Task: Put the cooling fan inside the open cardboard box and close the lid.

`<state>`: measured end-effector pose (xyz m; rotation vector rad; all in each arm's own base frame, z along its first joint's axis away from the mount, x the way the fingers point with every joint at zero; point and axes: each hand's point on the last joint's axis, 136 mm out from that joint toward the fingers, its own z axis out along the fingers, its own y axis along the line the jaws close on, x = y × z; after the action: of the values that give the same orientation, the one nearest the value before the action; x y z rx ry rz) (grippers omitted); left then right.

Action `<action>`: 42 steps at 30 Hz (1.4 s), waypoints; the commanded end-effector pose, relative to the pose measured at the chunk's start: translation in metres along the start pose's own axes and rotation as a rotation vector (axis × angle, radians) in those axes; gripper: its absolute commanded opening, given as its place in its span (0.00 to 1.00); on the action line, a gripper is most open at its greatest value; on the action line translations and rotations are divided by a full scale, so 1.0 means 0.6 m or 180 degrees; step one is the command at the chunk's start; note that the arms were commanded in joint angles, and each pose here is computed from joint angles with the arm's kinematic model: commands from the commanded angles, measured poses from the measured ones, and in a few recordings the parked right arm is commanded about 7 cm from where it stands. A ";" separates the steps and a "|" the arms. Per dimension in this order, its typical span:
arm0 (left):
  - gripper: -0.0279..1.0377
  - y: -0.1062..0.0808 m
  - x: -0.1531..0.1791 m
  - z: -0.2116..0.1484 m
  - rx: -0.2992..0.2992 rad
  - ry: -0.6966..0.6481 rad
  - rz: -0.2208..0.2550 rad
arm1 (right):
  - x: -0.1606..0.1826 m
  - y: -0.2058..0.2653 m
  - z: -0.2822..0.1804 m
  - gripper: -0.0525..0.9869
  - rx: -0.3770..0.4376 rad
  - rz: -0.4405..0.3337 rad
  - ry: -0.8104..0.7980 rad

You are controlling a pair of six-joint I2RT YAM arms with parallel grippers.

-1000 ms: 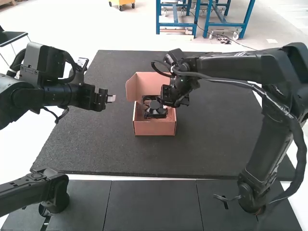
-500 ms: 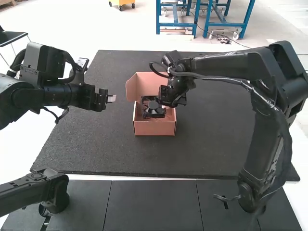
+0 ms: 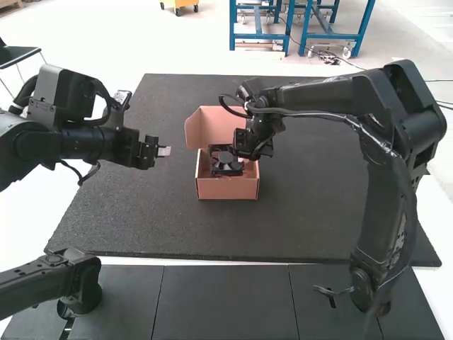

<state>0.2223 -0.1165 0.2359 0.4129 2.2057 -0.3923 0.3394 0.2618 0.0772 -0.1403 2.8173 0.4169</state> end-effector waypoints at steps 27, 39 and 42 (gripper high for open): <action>0.93 -0.008 0.006 -0.011 0.0073 -0.0010 -0.0005 | -0.012 -0.012 0.058 0.12 0.0060 -0.0083 0.0050; 0.93 -0.006 -0.002 -0.010 0.0056 -0.0057 -0.0057 | -0.035 0.008 0.032 0.64 -0.0015 -0.0319 0.0002; 0.93 -0.003 -0.006 -0.008 0.0027 -0.0045 -0.0082 | -0.054 0.030 0.010 0.75 -0.0167 -0.0400 -0.0032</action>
<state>0.2188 -0.1156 0.2351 0.4024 2.2151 -0.4010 0.3532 0.2741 0.0598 -0.2879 2.8351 0.3937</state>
